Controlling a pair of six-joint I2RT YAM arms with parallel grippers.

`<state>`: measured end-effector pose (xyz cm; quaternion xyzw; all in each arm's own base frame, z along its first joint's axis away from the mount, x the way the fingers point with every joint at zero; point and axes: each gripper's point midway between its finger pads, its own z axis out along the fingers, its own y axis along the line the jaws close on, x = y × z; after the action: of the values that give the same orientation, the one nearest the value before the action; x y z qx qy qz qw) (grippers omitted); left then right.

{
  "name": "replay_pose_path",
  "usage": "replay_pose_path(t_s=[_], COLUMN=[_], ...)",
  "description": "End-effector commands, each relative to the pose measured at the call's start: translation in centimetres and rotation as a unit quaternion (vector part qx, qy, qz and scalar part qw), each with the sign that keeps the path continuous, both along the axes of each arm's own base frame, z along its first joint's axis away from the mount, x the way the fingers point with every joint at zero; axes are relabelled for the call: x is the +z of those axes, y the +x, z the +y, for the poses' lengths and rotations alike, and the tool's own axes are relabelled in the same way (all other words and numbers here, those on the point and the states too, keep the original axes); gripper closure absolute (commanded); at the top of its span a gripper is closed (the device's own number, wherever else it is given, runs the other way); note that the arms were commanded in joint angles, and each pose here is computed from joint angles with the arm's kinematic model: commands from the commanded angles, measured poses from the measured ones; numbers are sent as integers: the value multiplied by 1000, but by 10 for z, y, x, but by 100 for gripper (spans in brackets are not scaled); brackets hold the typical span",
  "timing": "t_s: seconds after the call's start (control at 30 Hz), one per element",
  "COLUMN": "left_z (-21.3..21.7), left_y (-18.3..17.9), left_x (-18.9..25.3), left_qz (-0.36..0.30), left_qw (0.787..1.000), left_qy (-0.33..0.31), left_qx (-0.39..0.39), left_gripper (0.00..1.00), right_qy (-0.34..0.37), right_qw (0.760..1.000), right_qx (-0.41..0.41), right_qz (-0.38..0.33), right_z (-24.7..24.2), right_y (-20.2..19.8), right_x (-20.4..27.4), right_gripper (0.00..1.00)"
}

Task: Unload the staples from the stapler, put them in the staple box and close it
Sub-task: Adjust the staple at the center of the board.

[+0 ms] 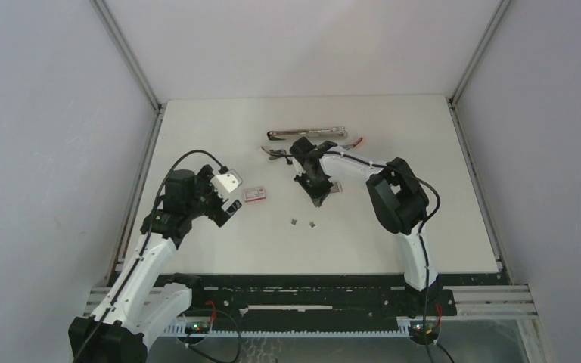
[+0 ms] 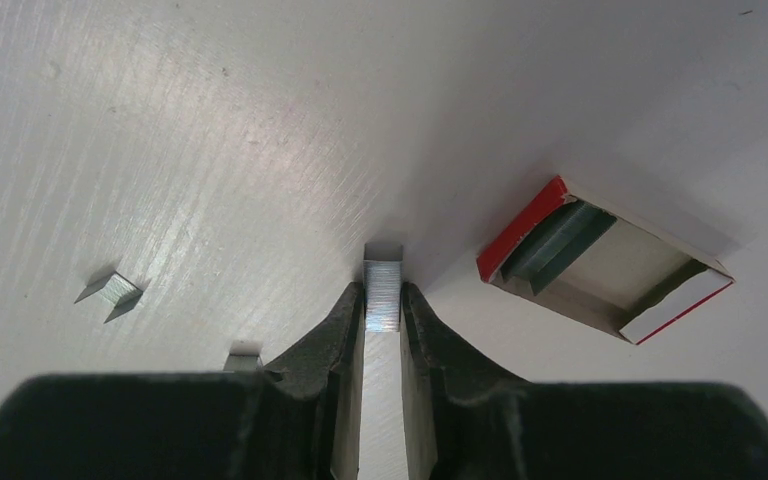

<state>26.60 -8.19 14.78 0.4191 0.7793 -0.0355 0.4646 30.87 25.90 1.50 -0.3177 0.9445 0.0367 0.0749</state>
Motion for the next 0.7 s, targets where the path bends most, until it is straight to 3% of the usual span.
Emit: replay_pose_path(t_s=[0.0, 0.2, 0.47, 0.67], left_z=[-1, -1, 0, 0], left_y=[2, 2, 2, 2], left_x=[-1, -1, 0, 0], left_qz=[-8, -8, -10, -10], left_qw=[1000, 1000, 1000, 1000], left_qy=[-7, -7, -7, -7], left_qx=[-1, 1, 1, 1], left_gripper=[0, 0, 0, 0], right_qy=[25, 34, 32, 32], right_qw=[999, 999, 998, 998], right_qx=[19, 35, 46, 53], right_qz=[-19, -21, -28, -23], right_z=[15, 24, 29, 30], right_y=[4, 1, 0, -3], right_x=[16, 21, 24, 23], right_gripper=[86, 82, 84, 74])
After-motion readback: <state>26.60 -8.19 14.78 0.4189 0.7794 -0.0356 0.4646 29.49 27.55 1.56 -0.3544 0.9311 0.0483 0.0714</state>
